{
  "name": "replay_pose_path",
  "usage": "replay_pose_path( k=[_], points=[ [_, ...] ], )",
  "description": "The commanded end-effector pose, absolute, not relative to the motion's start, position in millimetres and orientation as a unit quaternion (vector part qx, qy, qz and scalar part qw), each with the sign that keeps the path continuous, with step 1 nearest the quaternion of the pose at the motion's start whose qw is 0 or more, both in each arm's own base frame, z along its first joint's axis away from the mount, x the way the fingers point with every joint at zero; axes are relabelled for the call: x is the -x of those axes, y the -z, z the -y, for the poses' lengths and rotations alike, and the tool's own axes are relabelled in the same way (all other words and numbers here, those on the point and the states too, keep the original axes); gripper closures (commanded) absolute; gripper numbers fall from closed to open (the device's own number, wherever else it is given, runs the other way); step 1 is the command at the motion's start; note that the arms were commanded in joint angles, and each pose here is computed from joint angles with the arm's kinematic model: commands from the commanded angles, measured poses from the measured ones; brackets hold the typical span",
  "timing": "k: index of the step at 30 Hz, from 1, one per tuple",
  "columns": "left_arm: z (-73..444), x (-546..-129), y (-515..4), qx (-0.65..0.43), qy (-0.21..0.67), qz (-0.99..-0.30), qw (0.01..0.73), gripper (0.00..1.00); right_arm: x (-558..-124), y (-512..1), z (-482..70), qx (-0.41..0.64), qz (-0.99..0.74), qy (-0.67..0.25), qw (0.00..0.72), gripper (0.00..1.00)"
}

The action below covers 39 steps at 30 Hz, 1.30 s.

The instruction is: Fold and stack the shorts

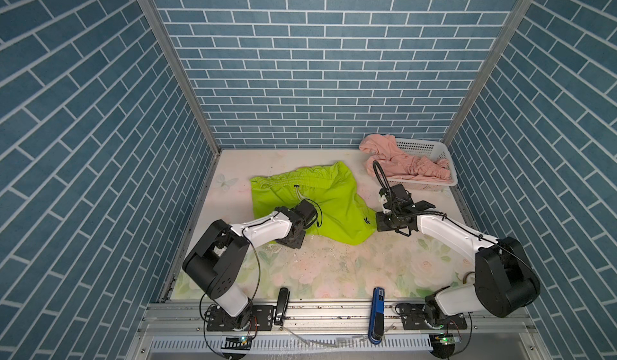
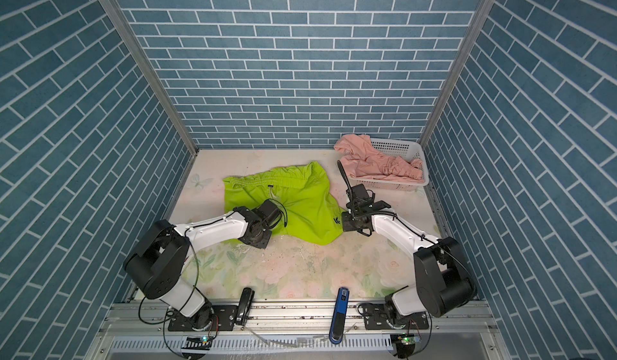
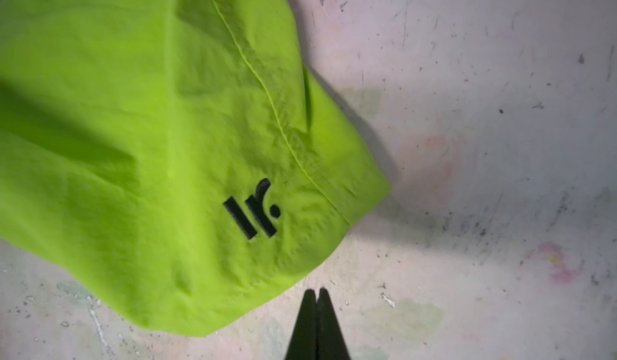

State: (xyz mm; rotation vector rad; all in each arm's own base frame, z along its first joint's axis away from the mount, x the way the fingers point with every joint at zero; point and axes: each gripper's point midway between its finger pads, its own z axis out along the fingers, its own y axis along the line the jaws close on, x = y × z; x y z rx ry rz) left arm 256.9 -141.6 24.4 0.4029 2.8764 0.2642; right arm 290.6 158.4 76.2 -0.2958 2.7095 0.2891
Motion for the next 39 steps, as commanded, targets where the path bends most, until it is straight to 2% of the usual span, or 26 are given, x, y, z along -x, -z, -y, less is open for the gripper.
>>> replay_pose_path(
  k=[1,8,11,12,14,15,16,17,18,19,21,22,28,33,39],
  points=[
    [152.9,-260.9,-33.6,-0.151,-0.075,-0.979,0.113,1.00,-288.6,-75.4,-160.6,0.111,-0.969,-0.113,0.189,1.00],
    [191.5,-236.5,-95.4,-0.183,0.057,-0.977,0.092,1.00,-296.6,-87.2,-150.9,0.116,-0.970,-0.098,0.192,1.00],
    [194.3,-227.1,-125.2,-0.194,0.086,-0.972,0.098,1.00,-299.5,-94.4,-155.5,0.134,-0.966,-0.104,0.194,1.00],
    [191.6,-226.4,-130.1,-0.195,0.081,-0.972,0.101,1.00,-299.1,-98.6,-156.0,0.141,-0.965,-0.104,0.197,0.98],
    [181.4,-232.7,-131.0,-0.192,0.054,-0.974,0.108,1.00,-292.7,-111.8,-164.4,0.165,-0.956,-0.122,0.210,0.74],
    [173.9,-239.1,-128.6,-0.187,0.036,-0.976,0.109,0.94,-290.1,-120.7,-166.5,0.180,-0.950,-0.119,0.228,0.61],
    [164.9,-247.1,-126.8,-0.174,0.020,-0.978,0.110,0.76,-287.6,-127.5,-167.1,0.192,-0.945,-0.111,0.242,0.55],
    [157.9,-253.9,-125.9,-0.161,0.014,-0.981,0.111,0.66,-284.0,-134.4,-170.3,0.209,-0.938,-0.105,0.256,0.50],
    [151.3,-261.6,-126.6,-0.145,0.014,-0.983,0.115,0.63,-280.8,-140.1,-172.3,0.223,-0.933,-0.097,0.267,0.46],
    [146.4,-268.9,-129.5,-0.134,0.019,-0.983,0.123,0.51,-277.7,-145.6,-173.5,0.231,-0.929,-0.093,0.274,0.45],
    [140.9,-278.4,-135.8,-0.121,0.033,-0.983,0.133,0.11,-268.7,-151.5,-183.7,0.261,-0.919,-0.100,0.279,0.41],
    [140.8,-281.4,-138.5,-0.120,0.040,-0.983,0.133,0.01,-263.7,-153.5,-191.4,0.278,-0.912,-0.105,0.284,0.40],
    [126.4,-289.1,-135.5,-0.101,0.024,-0.986,0.134,0.00,-208.2,-146.6,-270.9,0.408,-0.842,-0.194,0.293,0.38],
    [100.8,-274.0,-122.6,-0.040,0.020,-0.991,0.130,0.00,-163.9,-118.2,-321.1,0.512,-0.788,-0.167,0.297,0.35],
    [67.6,-242.7,-126.1,0.065,0.063,-0.981,0.174,0.00,-150.0,-92.4,-362.1,0.562,-0.745,-0.147,0.328,0.31]
  ],
)
